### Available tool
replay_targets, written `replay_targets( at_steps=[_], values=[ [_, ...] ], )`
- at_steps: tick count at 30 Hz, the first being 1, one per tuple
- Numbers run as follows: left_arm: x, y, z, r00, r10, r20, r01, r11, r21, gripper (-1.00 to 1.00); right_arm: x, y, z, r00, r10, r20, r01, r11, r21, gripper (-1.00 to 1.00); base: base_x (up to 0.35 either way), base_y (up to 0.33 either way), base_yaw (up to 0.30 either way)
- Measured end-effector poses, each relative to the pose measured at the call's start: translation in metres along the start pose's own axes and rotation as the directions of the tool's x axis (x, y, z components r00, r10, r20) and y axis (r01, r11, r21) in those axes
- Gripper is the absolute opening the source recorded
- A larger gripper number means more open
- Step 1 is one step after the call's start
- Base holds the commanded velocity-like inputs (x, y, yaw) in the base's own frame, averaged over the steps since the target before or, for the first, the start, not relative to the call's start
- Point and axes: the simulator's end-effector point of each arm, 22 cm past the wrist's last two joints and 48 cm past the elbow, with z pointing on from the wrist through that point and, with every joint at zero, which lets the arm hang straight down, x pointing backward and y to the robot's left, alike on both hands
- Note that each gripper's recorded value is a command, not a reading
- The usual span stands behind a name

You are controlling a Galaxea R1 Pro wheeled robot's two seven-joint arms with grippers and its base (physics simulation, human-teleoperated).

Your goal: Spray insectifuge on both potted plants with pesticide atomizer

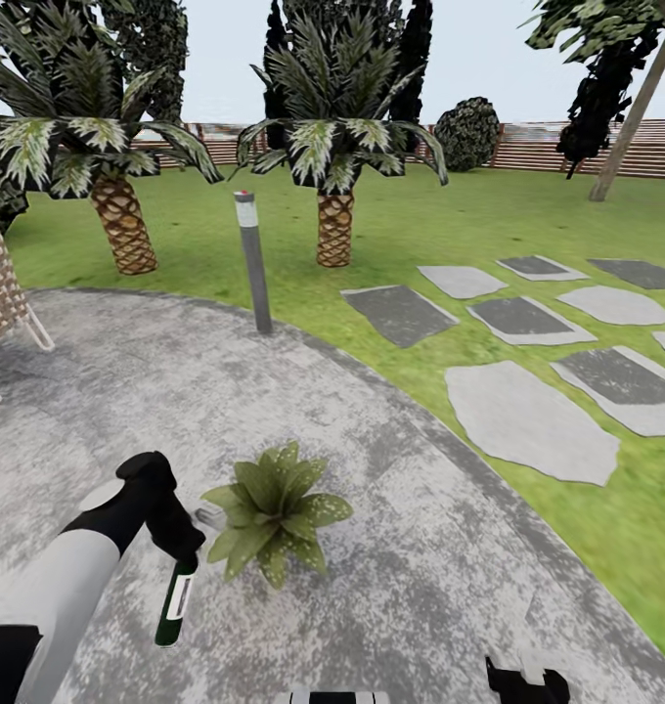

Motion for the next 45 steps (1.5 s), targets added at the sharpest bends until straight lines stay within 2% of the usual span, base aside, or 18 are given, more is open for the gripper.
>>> replay_targets(
  at_steps=[4,6,10,21,27,33,42,44,45],
  values=[
    [0.0,-0.001,0.002,1.0,0.006,-0.01,-0.006,1.0,-0.004,-1.0,0.0,-0.001,0.0,1.0,0.0,0.0,0.0,1.0,0.001,1.0,0.051,0.083,-0.23],
    [0.006,-0.001,0.007,0.999,0.03,-0.045,-0.031,0.999,-0.024,-1.0,0.0,-0.001,0.0,1.0,-0.001,0.0,0.001,1.0,0.001,1.0,0.004,0.007,-0.264],
    [0.011,-0.001,0.011,0.996,0.051,-0.076,-0.054,0.998,-0.037,-1.0,0.0,-0.001,0.0,1.0,-0.001,0.0,0.001,1.0,0.001,1.0,0.001,0.001,-0.231],
    [0.012,-0.001,0.012,0.995,0.051,-0.08,-0.055,0.998,-0.038,-1.0,0.0,-0.004,0.0,1.0,-0.007,0.0,0.007,1.0,0.0,1.0,-0.146,0.084,-0.016],
    [0.011,-0.003,0.013,0.995,0.053,-0.078,-0.056,0.998,-0.036,-1.0,-0.001,-0.004,0.0,1.0,-0.006,0.002,0.006,1.0,0.003,1.0,0.101,0.237,-0.036],
    [0.012,-0.005,0.015,0.995,0.057,-0.083,-0.06,0.998,-0.033,-1.0,-0.001,-0.004,0.0,1.0,-0.006,0.002,0.006,1.0,0.004,1.0,0.018,0.021,-0.236],
    [0.025,0.002,0.019,0.994,0.042,-0.103,-0.045,0.998,-0.032,-1.0,-0.001,-0.004,0.0,1.0,-0.006,0.002,0.006,1.0,0.004,1.0,0.0,0.0,-0.025],
    [0.035,0.004,0.025,0.991,0.065,-0.118,-0.068,0.997,-0.024,-1.0,-0.001,-0.004,0.0,1.0,-0.006,0.002,0.006,1.0,0.004,1.0,0.0,0.0,0.0],
    [0.04,0.003,0.029,0.988,0.09,-0.125,-0.093,0.996,-0.015,-1.0,-0.001,-0.004,0.0,1.0,-0.006,0.002,0.006,1.0,0.004,1.0,0.0,0.0,0.0]
  ],
)
